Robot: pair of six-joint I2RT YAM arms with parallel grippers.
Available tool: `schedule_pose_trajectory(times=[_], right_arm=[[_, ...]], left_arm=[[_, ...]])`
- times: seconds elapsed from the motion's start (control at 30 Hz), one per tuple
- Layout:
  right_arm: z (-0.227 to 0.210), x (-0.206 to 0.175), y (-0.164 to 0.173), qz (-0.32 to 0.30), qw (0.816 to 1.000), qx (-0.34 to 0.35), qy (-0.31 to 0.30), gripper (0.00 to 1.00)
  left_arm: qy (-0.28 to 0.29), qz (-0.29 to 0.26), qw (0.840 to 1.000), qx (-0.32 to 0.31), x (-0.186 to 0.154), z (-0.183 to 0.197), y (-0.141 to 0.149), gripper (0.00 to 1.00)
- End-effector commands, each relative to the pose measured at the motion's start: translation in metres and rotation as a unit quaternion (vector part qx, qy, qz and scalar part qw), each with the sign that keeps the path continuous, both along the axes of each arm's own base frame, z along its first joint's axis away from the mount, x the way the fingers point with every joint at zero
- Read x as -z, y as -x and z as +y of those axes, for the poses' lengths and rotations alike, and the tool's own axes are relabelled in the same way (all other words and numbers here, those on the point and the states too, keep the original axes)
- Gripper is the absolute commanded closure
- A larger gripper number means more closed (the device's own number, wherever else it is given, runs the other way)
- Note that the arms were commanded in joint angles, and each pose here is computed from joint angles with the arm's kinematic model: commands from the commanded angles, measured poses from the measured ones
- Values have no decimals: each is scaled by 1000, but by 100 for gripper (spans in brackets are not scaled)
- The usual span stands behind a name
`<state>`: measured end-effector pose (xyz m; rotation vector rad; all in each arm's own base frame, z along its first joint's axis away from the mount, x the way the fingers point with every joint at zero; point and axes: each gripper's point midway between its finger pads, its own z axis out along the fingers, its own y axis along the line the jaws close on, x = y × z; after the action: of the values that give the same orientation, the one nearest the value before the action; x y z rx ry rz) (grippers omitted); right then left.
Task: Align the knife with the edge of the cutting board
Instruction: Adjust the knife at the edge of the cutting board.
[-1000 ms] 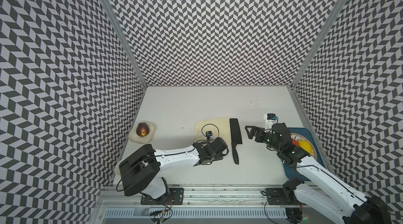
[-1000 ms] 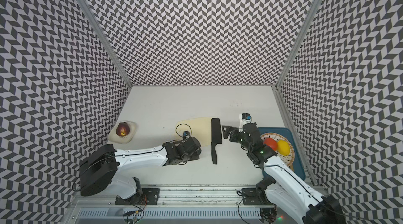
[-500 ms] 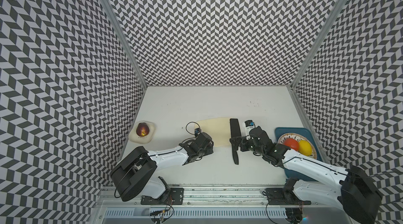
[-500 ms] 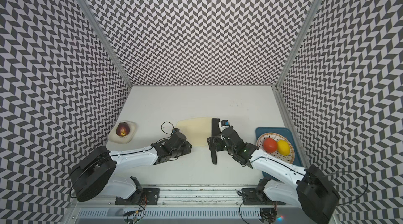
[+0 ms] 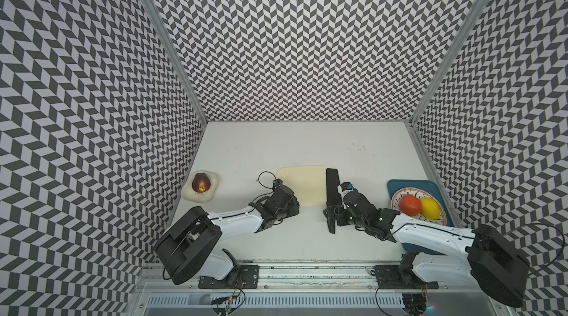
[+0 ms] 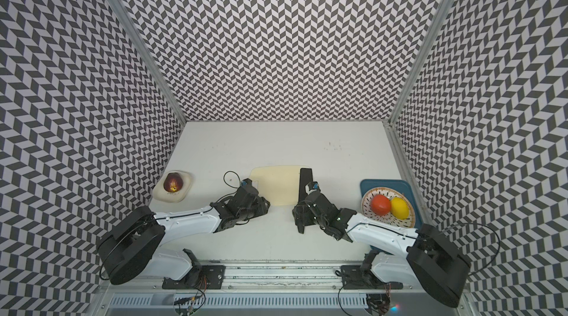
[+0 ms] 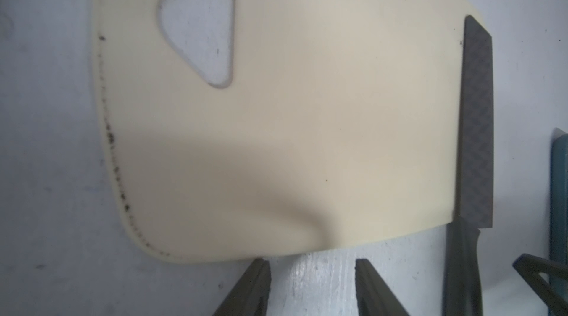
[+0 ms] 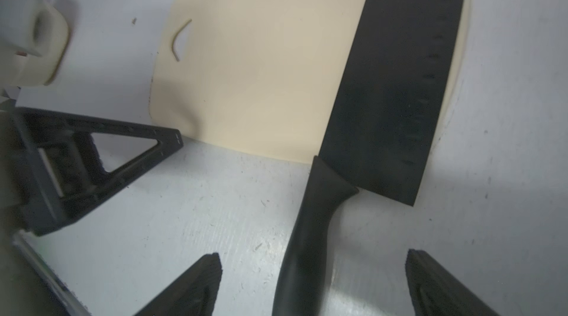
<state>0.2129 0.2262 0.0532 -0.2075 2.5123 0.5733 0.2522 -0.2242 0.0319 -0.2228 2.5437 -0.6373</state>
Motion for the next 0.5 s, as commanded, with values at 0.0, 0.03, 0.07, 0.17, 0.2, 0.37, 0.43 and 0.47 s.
schedule_pose_trajectory(times=[0.0,0.03,0.07,0.17,0.2,0.37,0.43,0.47], right_arm=[[13,-1,-2,-4,1000,-6,-17,6],[16,1,-2,-3,1000,-9,-11,8],[17,5,-1,-1,1000,-13,-3,12],[19,17,0,10,1000,-18,19,21],[18,21,0,13,999,-17,25,25],[23,22,2,6,999,-25,39,43],[25,21,3,2,998,-27,50,44],[25,22,3,0,998,-26,55,45]], left_arm=[[-17,23,1000,6,16,9,11,49],[-16,23,1000,6,16,9,11,49],[-16,22,1000,6,15,9,11,49],[-13,21,1000,6,13,9,10,49],[-13,20,1000,6,13,9,11,49],[-13,22,1000,6,15,9,11,49],[-13,23,1000,6,16,9,11,49],[-12,23,1000,7,16,9,12,49]])
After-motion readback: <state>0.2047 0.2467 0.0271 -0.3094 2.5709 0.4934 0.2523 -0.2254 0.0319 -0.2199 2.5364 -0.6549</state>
